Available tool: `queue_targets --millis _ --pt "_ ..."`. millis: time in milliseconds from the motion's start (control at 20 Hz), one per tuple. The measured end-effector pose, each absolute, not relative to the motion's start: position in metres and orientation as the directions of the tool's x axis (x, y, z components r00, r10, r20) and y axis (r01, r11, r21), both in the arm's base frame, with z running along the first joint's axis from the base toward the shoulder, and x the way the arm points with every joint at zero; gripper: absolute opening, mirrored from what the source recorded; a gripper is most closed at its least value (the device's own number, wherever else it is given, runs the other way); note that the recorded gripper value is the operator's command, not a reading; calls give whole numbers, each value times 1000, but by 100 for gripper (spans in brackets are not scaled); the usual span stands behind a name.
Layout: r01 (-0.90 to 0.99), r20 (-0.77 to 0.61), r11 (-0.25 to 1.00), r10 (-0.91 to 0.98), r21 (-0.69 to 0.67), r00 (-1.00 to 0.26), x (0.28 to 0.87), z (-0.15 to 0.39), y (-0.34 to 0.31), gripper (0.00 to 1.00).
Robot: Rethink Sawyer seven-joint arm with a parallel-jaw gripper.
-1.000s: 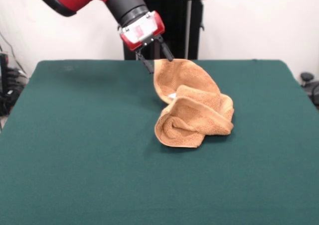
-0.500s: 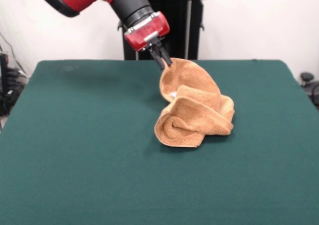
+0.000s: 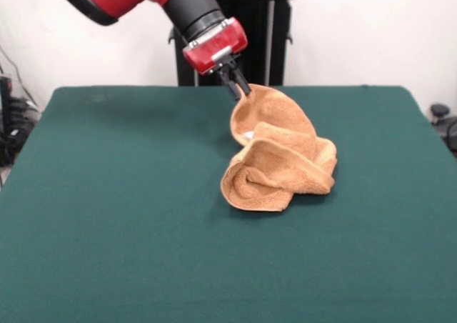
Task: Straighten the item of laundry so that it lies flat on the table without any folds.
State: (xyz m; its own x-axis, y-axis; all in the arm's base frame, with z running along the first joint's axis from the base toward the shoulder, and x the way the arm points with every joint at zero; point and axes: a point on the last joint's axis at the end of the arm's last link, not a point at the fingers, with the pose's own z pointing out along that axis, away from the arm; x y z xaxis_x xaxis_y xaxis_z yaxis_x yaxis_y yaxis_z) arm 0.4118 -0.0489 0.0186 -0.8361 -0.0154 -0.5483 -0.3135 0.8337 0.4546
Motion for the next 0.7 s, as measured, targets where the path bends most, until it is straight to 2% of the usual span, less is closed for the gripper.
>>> queue_targets --millis 450,700 --pt "-302 -547 861 -33 410 -837 416 24 -67 0" --pt "-257 -533 880 -6 400 -846 422 49 -80 0"
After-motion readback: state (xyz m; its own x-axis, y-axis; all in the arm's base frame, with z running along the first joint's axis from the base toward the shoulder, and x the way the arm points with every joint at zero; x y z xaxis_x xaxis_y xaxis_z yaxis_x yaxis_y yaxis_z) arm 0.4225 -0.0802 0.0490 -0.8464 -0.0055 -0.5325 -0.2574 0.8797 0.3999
